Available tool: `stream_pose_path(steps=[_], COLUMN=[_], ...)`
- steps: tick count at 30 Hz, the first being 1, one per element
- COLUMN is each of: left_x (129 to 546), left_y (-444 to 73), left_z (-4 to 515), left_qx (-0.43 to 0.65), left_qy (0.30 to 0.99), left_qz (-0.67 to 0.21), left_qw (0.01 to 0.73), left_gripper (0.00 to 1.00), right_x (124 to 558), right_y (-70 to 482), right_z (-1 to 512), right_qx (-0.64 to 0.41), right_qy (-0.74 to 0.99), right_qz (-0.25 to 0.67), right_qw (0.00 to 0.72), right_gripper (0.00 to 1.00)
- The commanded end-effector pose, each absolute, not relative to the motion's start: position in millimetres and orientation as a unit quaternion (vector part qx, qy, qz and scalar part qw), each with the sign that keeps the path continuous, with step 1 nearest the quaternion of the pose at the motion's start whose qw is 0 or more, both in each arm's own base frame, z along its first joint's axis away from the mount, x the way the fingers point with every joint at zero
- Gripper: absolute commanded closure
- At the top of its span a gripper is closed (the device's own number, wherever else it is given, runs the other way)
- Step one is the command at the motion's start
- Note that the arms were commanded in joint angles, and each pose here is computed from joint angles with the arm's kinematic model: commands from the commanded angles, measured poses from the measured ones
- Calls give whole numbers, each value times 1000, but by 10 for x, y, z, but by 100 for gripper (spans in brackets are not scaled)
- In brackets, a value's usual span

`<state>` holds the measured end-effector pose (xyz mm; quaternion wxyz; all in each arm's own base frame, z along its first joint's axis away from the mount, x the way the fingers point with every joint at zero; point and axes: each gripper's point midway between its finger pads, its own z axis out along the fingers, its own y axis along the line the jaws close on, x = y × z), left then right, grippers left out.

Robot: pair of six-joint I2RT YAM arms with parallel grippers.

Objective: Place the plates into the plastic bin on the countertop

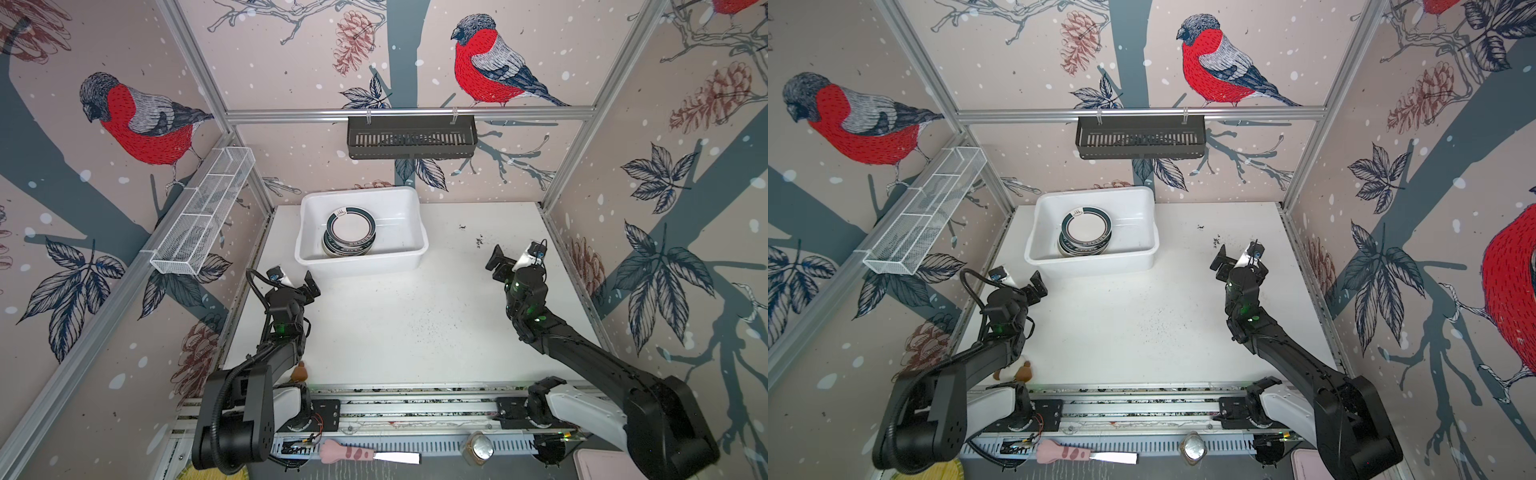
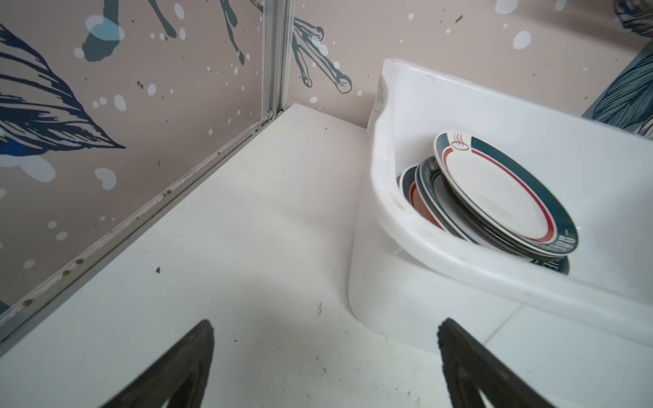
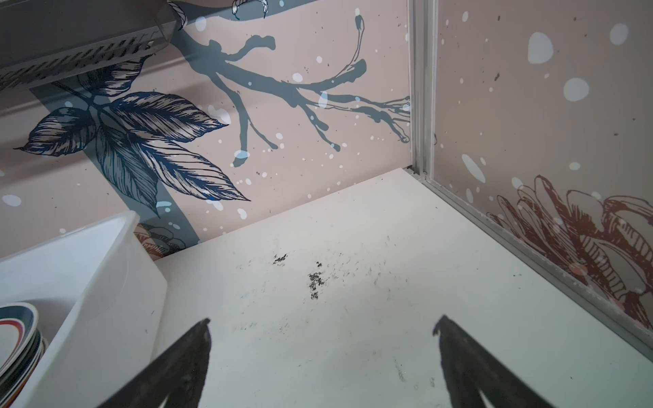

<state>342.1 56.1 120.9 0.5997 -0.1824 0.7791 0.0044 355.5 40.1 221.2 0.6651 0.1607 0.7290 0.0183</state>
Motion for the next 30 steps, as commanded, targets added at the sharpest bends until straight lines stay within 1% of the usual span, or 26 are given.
stream_pose_path(steps=[1, 7, 11, 17, 22, 25, 28, 30], left_x=[3505, 3573, 3678, 3682, 3744, 3854, 3847, 3840], left_y=[641, 584, 560, 506, 506, 387, 274, 203], left_z=[1350, 1362, 1317, 1414, 1411, 1337, 1364, 1343], left_qx=[-193, -163, -145, -118, -119, -88, -50, -32], left_qy=[759, 752, 767, 751, 738, 766, 757, 757], left_qz=[17, 14, 18, 17, 11, -8, -18, -23], left_qw=[621, 639, 625, 650, 664, 637, 651, 652], left_gripper=[2, 2, 2, 2, 2, 2, 2, 2], right_x=[3551, 3488, 3410, 3327, 3273, 3254, 3231, 3254], right_y=[224, -16, -175, -350, -448, -517, -598, -596], right_z=[2299, 2186, 2047, 1998, 1963, 1962, 2041, 2048], right_qx=[203, 226, 239, 252, 257, 254, 248, 238], right_qy=[700, 692, 692, 684, 678, 674, 659, 660], right_qz=[12, -11, -29, -58, -81, -103, -134, -138], right_qw=[685, 686, 680, 682, 684, 686, 697, 699], right_gripper=[1, 1, 1, 1, 1, 1, 1, 0])
